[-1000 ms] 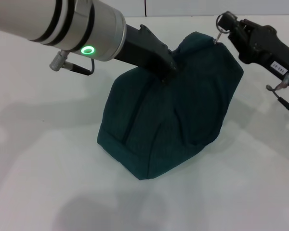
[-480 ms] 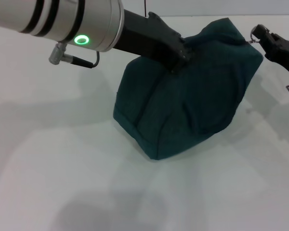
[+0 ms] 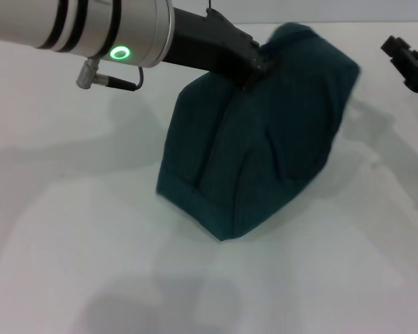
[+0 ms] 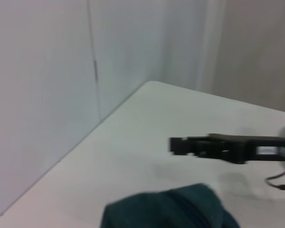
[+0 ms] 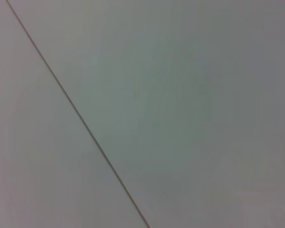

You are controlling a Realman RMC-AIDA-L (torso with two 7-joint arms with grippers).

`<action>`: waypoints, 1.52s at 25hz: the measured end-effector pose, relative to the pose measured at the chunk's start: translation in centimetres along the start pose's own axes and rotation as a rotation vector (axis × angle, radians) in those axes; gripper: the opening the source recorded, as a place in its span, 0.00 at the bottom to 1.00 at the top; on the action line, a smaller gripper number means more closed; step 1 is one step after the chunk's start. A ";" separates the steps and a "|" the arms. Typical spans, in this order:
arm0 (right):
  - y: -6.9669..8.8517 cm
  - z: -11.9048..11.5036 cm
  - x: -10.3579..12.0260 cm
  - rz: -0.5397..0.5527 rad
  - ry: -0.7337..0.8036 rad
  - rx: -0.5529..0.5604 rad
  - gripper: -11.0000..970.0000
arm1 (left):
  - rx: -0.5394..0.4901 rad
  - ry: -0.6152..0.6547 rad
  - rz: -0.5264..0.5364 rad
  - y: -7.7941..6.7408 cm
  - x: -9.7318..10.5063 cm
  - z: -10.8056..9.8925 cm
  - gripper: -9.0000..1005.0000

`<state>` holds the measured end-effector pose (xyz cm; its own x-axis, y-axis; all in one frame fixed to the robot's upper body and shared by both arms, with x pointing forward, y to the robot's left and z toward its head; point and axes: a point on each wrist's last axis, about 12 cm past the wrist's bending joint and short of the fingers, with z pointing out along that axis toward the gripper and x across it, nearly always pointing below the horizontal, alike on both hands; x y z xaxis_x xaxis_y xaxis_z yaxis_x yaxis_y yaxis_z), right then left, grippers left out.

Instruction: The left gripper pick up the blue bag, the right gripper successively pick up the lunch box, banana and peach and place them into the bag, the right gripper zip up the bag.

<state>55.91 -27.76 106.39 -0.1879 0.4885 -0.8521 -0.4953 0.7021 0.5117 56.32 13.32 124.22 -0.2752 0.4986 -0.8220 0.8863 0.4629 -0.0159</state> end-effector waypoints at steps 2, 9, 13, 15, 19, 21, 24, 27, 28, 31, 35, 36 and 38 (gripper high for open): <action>0.0 -0.6 0.0 -0.003 -0.011 -0.004 0.16 | -0.015 -0.008 -0.011 0.5 0.2 0.3 0.09; -0.1 -1.7 0.3 0.002 -0.015 0.000 0.45 | -0.083 -0.061 -0.091 2.4 0.8 -0.1 0.11; 0.2 -1.8 0.3 0.002 -0.019 -0.024 0.61 | -0.110 -0.090 -0.151 3.2 1.4 -0.6 0.12; 0.5 -1.9 0.3 -0.004 -0.021 -0.050 0.69 | -0.117 -0.116 -0.181 3.5 1.9 -1.2 0.19; 1.3 -2.3 -0.6 -0.059 -0.016 -0.174 0.78 | -0.060 -0.241 -0.229 3.5 3.1 -3.6 0.33; 2.1 -2.6 -1.1 -0.113 0.009 -0.291 0.81 | -0.015 -0.308 -0.225 3.3 4.4 -4.9 0.54; 3.8 -3.6 -1.9 -0.201 0.072 -0.543 0.85 | 0.023 -0.448 -0.174 2.6 7.9 -7.4 0.65; 4.4 -4.5 -2.0 -0.245 0.083 -0.642 0.90 | -0.007 -0.501 -0.150 2.2 11.2 -8.9 0.76; 4.8 -5.1 -1.9 -0.284 0.088 -0.698 0.90 | -0.019 -0.504 -0.148 2.0 12.8 -9.4 0.78; 5.3 -5.9 -1.2 -0.331 0.097 -0.754 0.90 | -0.032 -0.534 -0.153 1.2 17.8 -10.6 0.81; 5.4 -6.9 0.7 -0.373 0.155 -0.745 0.90 | -0.041 -0.584 -0.180 -0.2 23.2 -10.8 0.85; 5.4 -7.2 1.3 -0.387 0.178 -0.734 0.90 | -0.038 -0.593 -0.156 -0.7 24.2 -10.8 0.86; 5.2 -7.5 2.5 -0.412 0.231 -0.710 0.90 | -0.036 -0.603 -0.081 -2.0 25.9 -10.4 0.88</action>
<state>46.49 -26.83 106.10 -0.0061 0.0931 -0.9956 -0.9619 0.2714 0.0313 43.52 32.92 108.90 -0.0722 -0.0378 -0.9967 0.8553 0.5116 -0.0813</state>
